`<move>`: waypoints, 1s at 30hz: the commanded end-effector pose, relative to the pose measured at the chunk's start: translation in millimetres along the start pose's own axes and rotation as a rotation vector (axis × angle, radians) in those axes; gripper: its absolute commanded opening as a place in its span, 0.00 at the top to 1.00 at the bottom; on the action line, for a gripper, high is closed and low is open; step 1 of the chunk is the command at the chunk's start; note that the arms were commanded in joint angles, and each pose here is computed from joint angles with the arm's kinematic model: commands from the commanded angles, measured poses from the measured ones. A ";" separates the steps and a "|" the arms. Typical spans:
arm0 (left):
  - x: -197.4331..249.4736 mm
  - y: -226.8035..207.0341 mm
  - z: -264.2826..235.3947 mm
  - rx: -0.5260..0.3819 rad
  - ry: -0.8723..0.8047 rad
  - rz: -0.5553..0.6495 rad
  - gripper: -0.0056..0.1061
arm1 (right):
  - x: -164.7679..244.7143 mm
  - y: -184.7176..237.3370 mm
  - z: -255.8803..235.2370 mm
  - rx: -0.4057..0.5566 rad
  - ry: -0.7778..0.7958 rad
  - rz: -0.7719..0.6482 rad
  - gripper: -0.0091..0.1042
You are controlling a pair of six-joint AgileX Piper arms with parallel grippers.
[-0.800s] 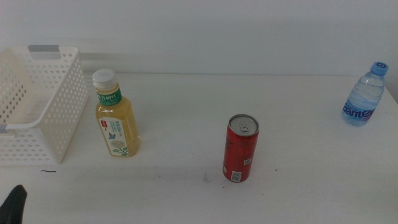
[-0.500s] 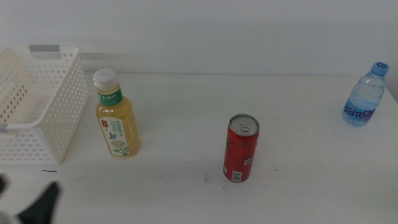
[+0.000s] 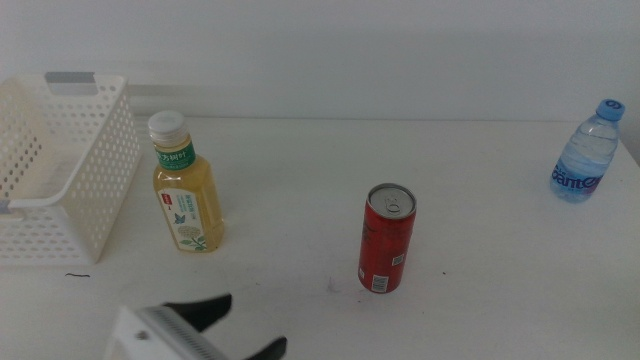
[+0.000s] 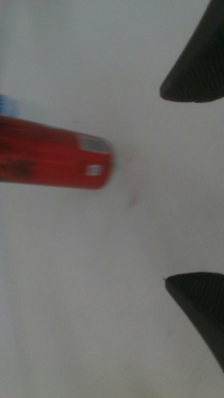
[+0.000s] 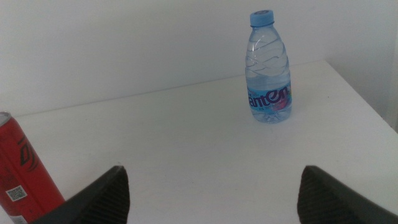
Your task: Use arms to grab the bottles and put them into the dustbin to the left of the table.
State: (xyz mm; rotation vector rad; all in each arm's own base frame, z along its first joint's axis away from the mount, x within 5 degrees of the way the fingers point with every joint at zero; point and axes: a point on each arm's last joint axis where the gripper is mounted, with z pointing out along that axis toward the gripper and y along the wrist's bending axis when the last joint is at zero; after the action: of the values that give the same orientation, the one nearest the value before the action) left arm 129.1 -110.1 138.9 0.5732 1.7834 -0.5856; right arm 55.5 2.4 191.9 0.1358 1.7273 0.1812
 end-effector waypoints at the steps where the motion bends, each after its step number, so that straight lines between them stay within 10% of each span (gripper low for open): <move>1: 6.7 -3.7 13.6 0.044 0.022 -0.035 0.11 | -0.3 -0.5 -0.1 0.006 -0.015 -0.006 0.30; 30: -28.5 -14.9 142.0 0.202 -0.091 -0.013 0.11 | -0.3 -0.5 -0.1 0.006 -0.015 -0.006 0.30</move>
State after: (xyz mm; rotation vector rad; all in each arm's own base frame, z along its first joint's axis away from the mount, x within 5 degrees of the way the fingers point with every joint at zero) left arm 226.9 -212.1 132.6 0.6810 1.6746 -0.7634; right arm 55.5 2.4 191.9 0.1358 1.7273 0.1812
